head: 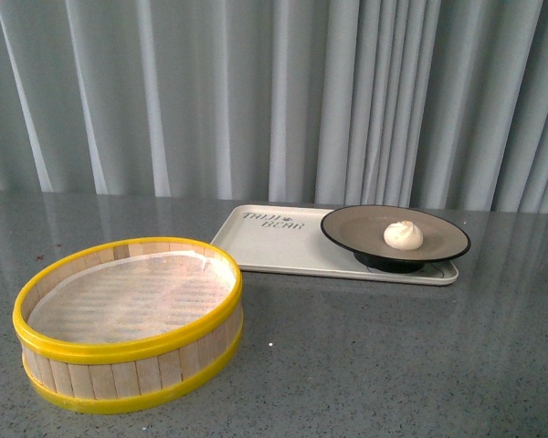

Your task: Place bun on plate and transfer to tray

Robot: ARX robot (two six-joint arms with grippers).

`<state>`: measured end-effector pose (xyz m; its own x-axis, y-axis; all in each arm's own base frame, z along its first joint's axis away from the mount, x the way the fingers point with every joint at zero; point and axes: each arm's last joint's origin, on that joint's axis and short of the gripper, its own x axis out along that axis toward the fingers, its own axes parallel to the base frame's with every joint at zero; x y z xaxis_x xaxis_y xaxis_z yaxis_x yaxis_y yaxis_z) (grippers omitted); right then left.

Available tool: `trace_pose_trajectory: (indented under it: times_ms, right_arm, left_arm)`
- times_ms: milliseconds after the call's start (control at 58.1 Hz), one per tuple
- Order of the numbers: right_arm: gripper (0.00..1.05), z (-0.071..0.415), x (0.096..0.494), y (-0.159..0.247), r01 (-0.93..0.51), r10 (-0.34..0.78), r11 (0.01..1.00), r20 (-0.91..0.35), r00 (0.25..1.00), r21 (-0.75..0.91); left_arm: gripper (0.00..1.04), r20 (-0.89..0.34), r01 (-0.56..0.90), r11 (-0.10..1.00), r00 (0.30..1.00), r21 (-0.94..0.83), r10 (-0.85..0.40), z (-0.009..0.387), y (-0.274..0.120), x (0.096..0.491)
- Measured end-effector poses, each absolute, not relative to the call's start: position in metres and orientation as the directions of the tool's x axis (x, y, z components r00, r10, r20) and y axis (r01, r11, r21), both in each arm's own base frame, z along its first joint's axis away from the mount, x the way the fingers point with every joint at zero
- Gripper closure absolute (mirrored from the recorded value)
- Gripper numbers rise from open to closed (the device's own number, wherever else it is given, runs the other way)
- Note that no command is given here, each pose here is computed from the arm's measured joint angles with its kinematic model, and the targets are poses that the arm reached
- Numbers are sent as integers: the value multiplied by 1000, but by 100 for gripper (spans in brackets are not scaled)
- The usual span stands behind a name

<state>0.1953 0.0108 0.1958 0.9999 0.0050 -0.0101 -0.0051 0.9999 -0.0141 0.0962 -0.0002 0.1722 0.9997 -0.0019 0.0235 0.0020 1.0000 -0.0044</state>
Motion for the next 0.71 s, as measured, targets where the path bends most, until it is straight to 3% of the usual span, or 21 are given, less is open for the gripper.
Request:
trace_pose_trajectory:
  times_ms: [705]
  right_arm:
    - [103,166,139,0,0,0,1000,1,1000,-11]
  left_arm:
    - [7,23,2,1000,1000,-4,-2,172,0,96]
